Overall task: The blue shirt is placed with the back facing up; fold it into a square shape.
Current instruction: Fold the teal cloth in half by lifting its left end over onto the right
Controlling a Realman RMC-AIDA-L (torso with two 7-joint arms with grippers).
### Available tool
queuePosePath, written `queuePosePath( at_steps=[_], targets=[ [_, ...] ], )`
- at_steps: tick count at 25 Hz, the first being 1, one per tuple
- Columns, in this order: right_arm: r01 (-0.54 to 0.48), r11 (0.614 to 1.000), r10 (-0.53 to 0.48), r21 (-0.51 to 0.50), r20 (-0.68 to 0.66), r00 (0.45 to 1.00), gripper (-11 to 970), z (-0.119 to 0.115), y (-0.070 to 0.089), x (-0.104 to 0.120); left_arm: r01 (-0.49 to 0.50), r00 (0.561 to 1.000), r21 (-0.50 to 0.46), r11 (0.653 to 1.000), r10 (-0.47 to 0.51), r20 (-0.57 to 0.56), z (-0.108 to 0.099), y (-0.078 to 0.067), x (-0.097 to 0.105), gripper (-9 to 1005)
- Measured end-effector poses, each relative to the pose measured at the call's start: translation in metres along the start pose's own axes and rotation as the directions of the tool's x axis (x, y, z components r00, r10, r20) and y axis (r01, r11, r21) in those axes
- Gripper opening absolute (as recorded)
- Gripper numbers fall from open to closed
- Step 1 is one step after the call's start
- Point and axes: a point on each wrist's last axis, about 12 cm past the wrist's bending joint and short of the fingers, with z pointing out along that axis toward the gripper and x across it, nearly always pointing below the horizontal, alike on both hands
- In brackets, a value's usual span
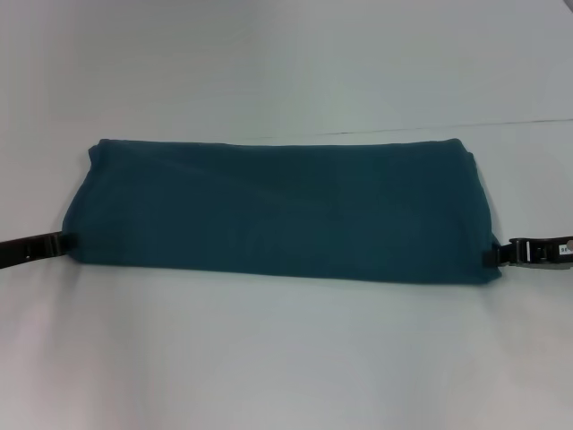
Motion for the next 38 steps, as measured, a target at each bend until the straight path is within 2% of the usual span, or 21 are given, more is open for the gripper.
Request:
queuePosePath(
  at_steps=[13, 17, 24, 38],
  targets=[
    [0.0, 1.0, 0.0, -0.001, 0.01, 1.0, 48, -0.001, -0.002, 0.001, -0.001, 1.0, -0.006, 1.0, 0.001, -0.001, 0.001, 0.0, 0.001, 15],
    [-0.003, 1.0, 0.003, 0.001, 0.009, 1.0, 51, -0.002, -0.003, 0.002, 0.013, 1.0, -0.006, 1.0, -0.013, -0.004, -0.003, 0.003, 0.002, 8],
    [-0.007, 1.0, 0.007, 0.001, 0.002, 1.0, 57, -0.005, -0.006, 0.004, 0.038, 0.999, 0.025, 0.999, -0.038, -0.013, -0.023, 0.01, 0.007, 6],
    [0.022, 0.999, -0.022, -0.024, -0.019, 1.0, 68, -0.006, -0.004, 0.008, 0.071, 0.997, 0.032, 0.997, -0.07, -0.025, -0.051, 0.018, 0.03, 7]
  ],
)
